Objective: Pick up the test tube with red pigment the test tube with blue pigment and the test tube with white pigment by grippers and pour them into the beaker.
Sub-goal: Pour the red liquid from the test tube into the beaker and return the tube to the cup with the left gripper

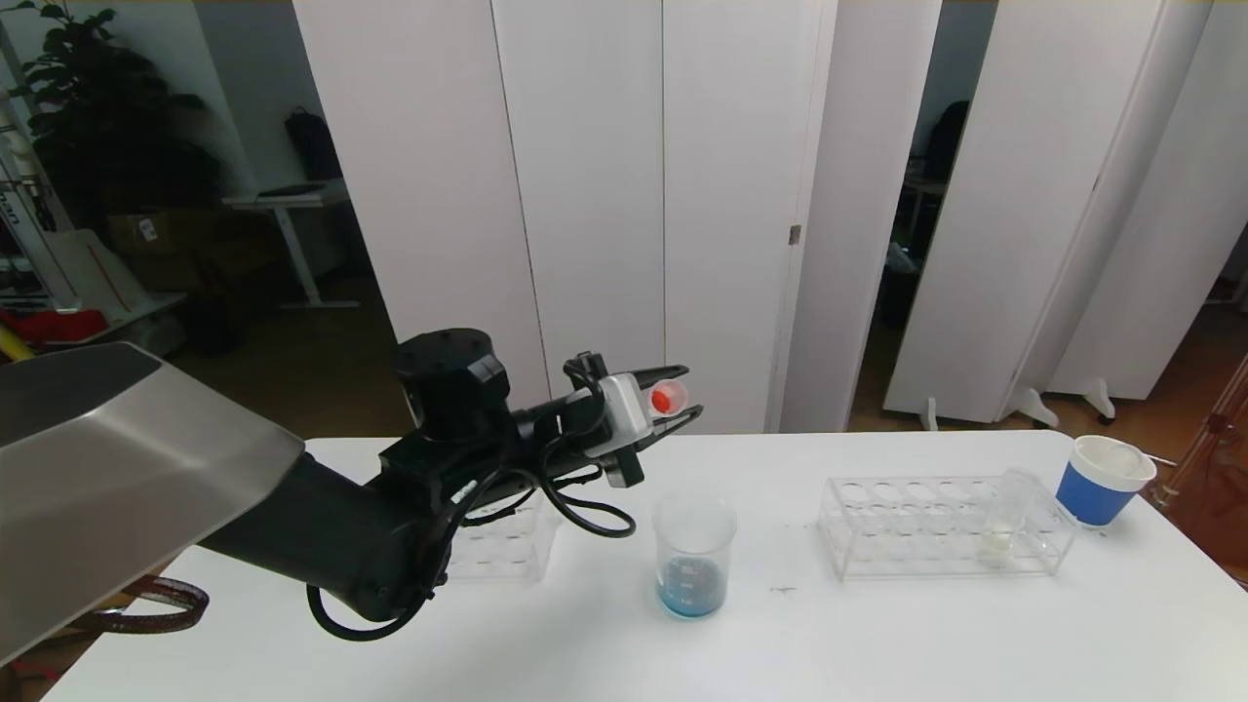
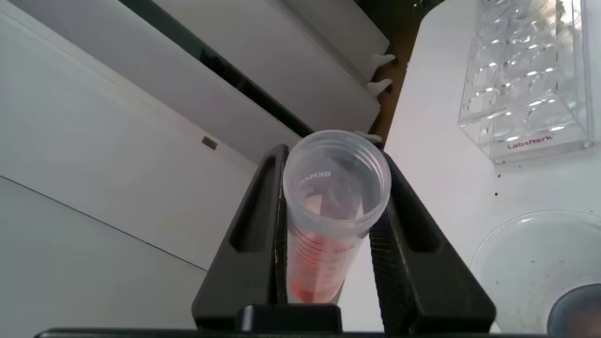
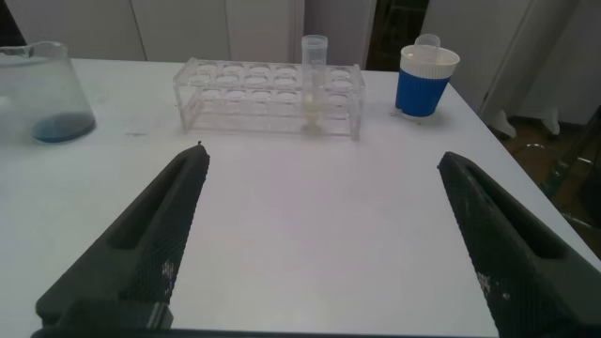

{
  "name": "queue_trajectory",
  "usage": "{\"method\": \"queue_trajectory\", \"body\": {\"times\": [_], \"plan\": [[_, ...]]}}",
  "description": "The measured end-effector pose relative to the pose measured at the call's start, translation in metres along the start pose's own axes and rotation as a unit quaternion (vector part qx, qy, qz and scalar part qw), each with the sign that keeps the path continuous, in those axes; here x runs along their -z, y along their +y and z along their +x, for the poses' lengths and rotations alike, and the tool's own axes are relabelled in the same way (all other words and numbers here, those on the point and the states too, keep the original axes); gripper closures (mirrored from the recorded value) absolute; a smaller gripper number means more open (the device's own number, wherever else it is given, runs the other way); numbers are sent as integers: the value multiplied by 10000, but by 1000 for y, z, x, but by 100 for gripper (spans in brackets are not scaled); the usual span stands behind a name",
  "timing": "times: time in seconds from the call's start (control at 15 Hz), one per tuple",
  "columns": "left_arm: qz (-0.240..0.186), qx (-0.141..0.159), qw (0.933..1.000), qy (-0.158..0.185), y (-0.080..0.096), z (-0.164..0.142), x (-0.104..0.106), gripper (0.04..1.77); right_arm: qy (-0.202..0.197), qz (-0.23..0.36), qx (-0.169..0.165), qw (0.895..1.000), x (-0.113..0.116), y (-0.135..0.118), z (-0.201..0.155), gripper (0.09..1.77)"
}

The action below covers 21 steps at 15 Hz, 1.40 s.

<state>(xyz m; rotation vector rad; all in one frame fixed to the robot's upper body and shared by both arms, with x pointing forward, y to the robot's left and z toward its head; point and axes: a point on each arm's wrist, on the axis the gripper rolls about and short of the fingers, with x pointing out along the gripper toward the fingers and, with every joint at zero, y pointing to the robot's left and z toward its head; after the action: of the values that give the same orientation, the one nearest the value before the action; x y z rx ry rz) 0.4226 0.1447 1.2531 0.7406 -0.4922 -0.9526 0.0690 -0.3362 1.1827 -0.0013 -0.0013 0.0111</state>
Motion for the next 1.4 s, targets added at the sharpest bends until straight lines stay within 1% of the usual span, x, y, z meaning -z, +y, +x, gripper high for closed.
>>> {"method": "queue_trajectory", "body": {"times": [0.13,0.2,0.4,0.47,0.53,0.67,0.73,1.0,1.4], "plan": [[579,-74,9983,-5,0,3,8,123,0,-3,-4,10000,0,0,0,11],[746,-102,9972,-15,-2,4,12,123,0,-3,-6,10000,0,0,0,11],[998,-137,9949,-38,-2,2,21,123,0,-2,-2,10000,0,0,0,11],[1029,-43,9945,-183,-2,1,24,123,0,-3,-2,10000,0,0,0,11],[1103,-36,9933,-331,-2,1,25,123,0,-3,-2,10000,0,0,0,11],[1262,-148,9908,-461,-2,2,28,123,0,-2,-4,10000,0,0,0,11],[1418,-235,9883,-516,-2,3,29,123,0,-2,-4,10000,0,0,0,11],[1828,-491,9800,-618,-7,6,34,123,0,0,-2,10000,0,0,0,11],[2268,-447,9712,-571,-18,7,41,123,0,-2,-2,10000,0,0,0,11]]}}
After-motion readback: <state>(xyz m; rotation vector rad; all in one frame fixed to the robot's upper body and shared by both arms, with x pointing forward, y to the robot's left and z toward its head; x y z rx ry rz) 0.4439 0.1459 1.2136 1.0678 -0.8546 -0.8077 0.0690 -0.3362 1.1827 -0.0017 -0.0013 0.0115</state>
